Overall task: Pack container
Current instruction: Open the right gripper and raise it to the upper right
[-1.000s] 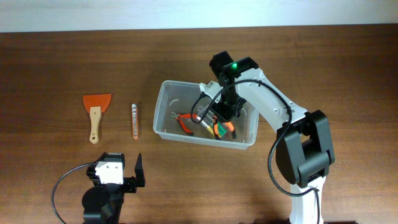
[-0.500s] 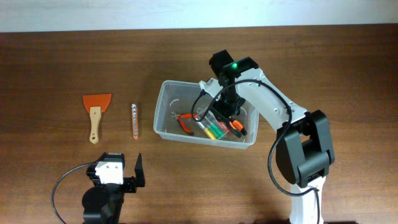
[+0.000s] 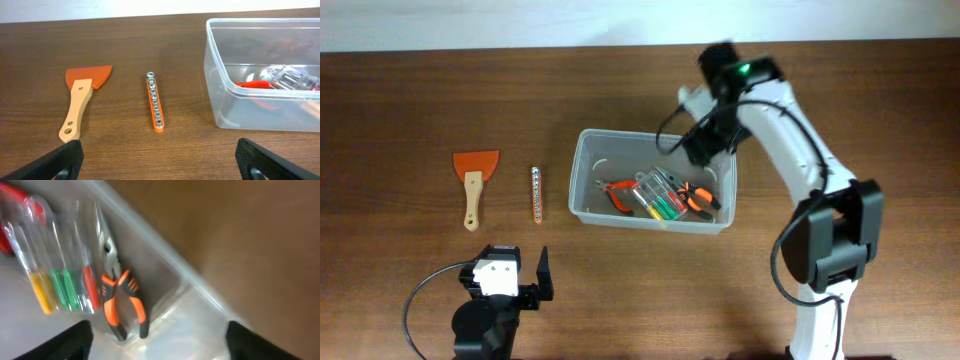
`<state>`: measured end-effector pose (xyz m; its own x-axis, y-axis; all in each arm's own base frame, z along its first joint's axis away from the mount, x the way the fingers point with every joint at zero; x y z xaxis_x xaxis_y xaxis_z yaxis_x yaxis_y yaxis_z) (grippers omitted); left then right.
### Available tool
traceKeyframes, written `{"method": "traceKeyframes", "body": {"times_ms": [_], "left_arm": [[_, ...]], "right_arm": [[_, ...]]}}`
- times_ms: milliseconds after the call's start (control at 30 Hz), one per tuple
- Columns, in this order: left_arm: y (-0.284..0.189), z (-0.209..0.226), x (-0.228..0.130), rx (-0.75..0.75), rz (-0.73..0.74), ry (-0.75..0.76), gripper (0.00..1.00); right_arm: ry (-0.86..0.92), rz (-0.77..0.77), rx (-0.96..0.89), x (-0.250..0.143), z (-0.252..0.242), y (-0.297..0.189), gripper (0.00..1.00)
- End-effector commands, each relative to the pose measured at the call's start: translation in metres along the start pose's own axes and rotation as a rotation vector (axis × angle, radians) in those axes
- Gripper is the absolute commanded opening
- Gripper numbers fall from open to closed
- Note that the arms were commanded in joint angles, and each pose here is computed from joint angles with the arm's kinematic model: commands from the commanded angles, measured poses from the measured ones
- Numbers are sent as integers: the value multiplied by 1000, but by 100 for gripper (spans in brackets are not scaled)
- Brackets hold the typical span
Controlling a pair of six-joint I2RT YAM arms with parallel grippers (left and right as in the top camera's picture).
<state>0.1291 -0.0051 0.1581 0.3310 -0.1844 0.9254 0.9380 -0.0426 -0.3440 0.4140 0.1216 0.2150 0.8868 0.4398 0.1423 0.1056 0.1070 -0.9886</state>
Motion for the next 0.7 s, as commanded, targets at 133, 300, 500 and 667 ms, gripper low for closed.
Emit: {"method": "traceKeyframes", "body": {"times_ms": [133, 300, 500, 667], "left_arm": [[1, -2, -1, -15, -4, -1, 99], [1, -2, -1, -15, -4, -1, 99], [1, -2, -1, -15, -4, -1, 99], [1, -2, -1, -15, -4, -1, 99]], "right_arm": [[178, -258, -127, 15, -42, -103, 99], [320, -313, -185, -6, -75, -147, 99], [536, -267, -225, -48, -121, -168, 99], [701, -218, -227, -77, -152, -170, 99]]}}
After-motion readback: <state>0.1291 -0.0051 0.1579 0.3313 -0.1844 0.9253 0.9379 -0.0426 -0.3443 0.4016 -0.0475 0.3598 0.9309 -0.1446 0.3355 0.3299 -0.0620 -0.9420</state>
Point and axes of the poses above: each gripper's point midway between its finger pads, its own y axis out along the fingers, its own z axis along the line the jaws close on, x = y × z, the point moved 10 cm from there along -y, back along the fingers, and after that the axes turned 9 degrees about y, right-handed, at the moved point
